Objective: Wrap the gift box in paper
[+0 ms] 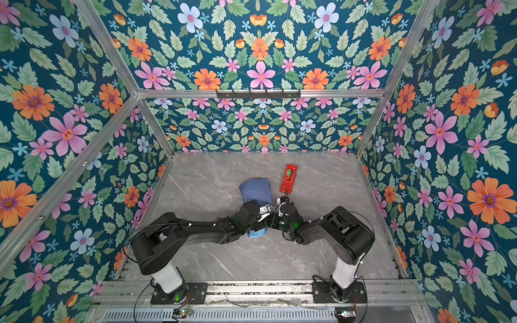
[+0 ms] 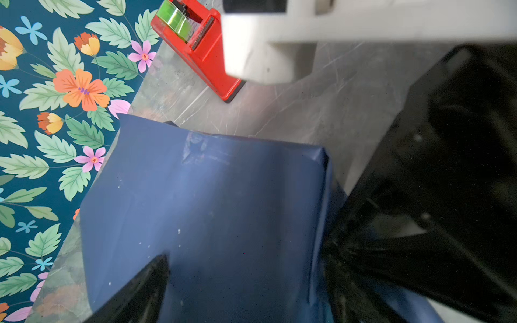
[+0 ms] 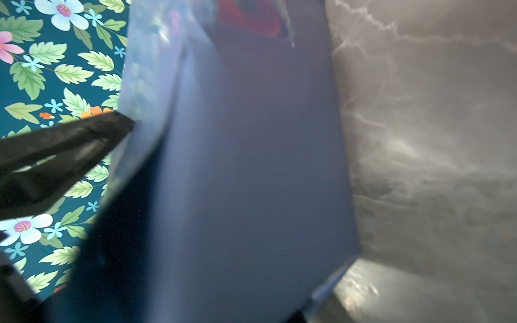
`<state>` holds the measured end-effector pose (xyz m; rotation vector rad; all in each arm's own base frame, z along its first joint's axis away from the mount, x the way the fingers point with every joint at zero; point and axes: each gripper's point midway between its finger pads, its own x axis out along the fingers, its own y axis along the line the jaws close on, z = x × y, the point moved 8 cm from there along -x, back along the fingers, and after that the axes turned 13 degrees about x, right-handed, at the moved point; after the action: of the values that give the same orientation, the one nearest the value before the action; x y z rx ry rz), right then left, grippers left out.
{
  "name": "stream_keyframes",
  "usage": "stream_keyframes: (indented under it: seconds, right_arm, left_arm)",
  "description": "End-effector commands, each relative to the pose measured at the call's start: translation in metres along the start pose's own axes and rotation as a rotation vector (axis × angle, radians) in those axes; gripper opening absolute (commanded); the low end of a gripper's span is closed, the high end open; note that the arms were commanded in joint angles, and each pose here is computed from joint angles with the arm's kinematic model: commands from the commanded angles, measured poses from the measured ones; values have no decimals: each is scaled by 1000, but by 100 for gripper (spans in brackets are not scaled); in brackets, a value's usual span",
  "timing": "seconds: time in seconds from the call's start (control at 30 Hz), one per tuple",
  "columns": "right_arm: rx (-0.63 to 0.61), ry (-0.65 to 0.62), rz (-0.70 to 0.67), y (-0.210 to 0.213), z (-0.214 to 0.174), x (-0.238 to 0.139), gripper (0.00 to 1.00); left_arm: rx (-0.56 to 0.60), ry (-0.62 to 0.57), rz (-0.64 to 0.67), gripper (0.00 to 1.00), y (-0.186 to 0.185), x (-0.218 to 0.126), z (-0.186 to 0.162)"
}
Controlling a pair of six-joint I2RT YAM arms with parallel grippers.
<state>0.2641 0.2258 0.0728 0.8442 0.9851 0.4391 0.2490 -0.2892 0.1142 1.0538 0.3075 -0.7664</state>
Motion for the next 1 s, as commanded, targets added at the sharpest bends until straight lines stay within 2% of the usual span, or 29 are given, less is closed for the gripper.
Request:
stream_keyframes:
  seconds: [0.0,0.6,0.97]
  right_arm:
    - [-1,-21,46,8,2,3,4]
    - [27,43,41,-5,-14,1,4]
    - [42,83,38,-13,-37,-8,3]
  left_arm:
    - [17,82,-91,89,-16,-1,-17]
    - [17,88,-78,89,-15,0,-17]
    - [15,90,-64,89,-14,0,-18]
